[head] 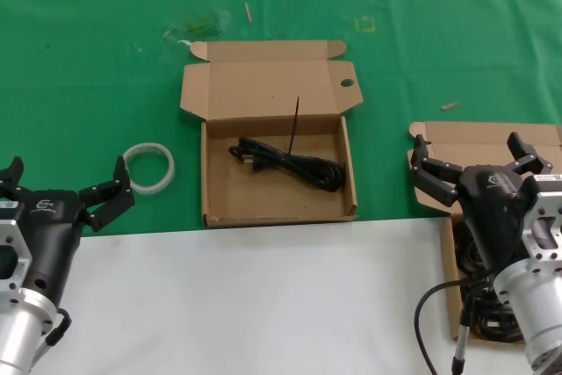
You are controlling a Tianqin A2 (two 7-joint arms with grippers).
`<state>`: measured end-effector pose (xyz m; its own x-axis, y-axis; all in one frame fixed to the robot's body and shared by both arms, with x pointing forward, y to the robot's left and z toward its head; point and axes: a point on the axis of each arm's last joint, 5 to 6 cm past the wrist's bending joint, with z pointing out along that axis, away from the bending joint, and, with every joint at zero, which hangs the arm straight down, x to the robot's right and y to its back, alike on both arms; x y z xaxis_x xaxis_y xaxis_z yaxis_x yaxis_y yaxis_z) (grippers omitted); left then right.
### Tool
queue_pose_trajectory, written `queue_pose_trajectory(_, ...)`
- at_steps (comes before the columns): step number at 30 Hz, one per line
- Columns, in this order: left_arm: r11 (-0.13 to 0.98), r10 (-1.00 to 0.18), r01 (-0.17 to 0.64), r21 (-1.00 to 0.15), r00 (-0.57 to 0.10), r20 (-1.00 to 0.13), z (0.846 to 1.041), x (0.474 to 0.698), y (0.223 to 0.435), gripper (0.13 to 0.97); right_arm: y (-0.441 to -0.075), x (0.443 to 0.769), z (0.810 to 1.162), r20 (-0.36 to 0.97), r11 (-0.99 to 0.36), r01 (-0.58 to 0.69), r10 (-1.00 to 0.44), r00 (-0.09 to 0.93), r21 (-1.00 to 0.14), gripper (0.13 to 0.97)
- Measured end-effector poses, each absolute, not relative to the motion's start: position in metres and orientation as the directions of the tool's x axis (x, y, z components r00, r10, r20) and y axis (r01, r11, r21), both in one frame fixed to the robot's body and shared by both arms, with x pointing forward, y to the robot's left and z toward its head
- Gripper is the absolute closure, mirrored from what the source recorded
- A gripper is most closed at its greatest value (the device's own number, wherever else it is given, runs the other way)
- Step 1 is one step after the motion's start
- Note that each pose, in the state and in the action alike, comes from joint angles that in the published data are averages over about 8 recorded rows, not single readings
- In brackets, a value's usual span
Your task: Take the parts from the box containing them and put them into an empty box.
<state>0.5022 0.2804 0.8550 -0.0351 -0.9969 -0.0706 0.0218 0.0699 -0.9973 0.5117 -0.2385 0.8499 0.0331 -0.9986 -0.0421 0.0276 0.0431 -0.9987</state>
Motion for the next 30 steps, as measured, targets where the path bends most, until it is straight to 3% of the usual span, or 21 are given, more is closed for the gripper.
queue_pose_trajectory(30, 0.07, -0.997, 0.022, -0.997, -0.035, -0.071, 0.855, 0.5022, 0.2804, 0.132, -0.2385, 0.5117, 0.8499, -0.042, 0.043, 0.028, -0.999, 0.033, -0.999, 0.13)
